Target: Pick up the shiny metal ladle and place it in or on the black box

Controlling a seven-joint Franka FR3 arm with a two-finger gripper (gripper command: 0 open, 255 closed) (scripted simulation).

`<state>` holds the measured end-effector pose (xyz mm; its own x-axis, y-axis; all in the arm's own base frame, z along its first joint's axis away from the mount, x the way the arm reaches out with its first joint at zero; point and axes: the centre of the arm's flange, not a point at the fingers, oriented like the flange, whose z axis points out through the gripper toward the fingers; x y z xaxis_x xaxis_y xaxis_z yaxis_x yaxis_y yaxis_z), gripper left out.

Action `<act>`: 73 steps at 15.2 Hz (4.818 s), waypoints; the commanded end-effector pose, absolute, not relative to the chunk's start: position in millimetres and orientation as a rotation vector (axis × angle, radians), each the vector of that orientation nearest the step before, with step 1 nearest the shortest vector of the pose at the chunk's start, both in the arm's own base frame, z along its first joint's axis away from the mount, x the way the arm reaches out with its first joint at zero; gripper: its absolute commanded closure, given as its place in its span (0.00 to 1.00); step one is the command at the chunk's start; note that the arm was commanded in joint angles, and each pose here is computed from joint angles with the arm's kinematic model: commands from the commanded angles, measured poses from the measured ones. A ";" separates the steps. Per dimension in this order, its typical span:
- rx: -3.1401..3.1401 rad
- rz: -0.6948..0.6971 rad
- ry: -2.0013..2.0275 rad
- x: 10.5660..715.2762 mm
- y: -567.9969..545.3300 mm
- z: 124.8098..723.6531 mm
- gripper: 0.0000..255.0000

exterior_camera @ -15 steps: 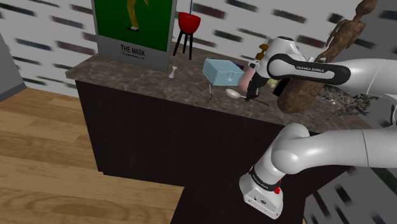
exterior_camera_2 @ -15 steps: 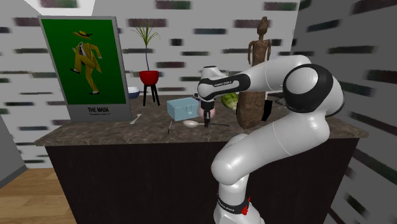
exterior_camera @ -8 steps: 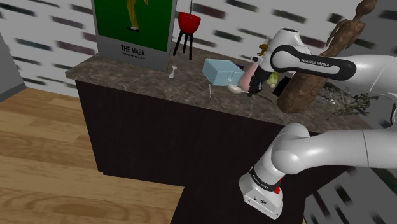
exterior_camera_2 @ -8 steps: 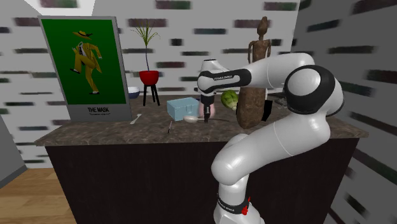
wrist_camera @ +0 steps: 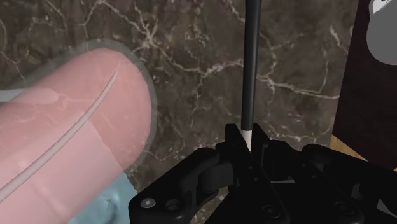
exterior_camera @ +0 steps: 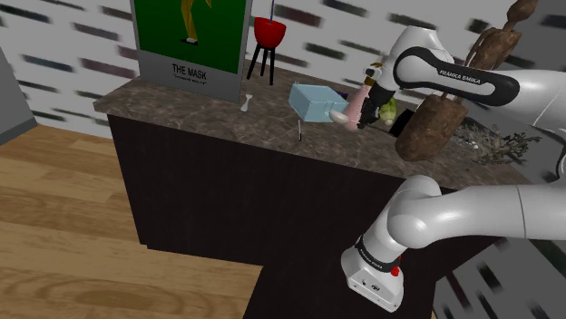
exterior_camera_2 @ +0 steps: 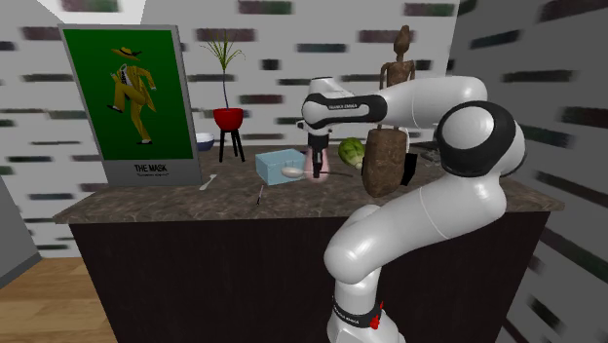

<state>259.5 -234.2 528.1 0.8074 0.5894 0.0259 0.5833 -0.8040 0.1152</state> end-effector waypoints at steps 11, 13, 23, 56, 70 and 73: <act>2.890 0.091 0.940 260.2 -234.2 591.8 1.00; 2.890 0.091 0.940 260.2 -234.2 602.3 1.00; 2.890 0.091 0.940 230.7 -293.2 627.6 1.00; 2.890 0.091 0.940 73.9 -606.1 601.9 1.00; 2.890 0.091 0.940 73.9 -606.1 555.5 1.00; 2.890 0.091 0.940 73.9 -606.1 555.5 1.00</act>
<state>73.8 -606.1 555.6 0.8075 0.5893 0.0256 0.5832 -0.8042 0.1150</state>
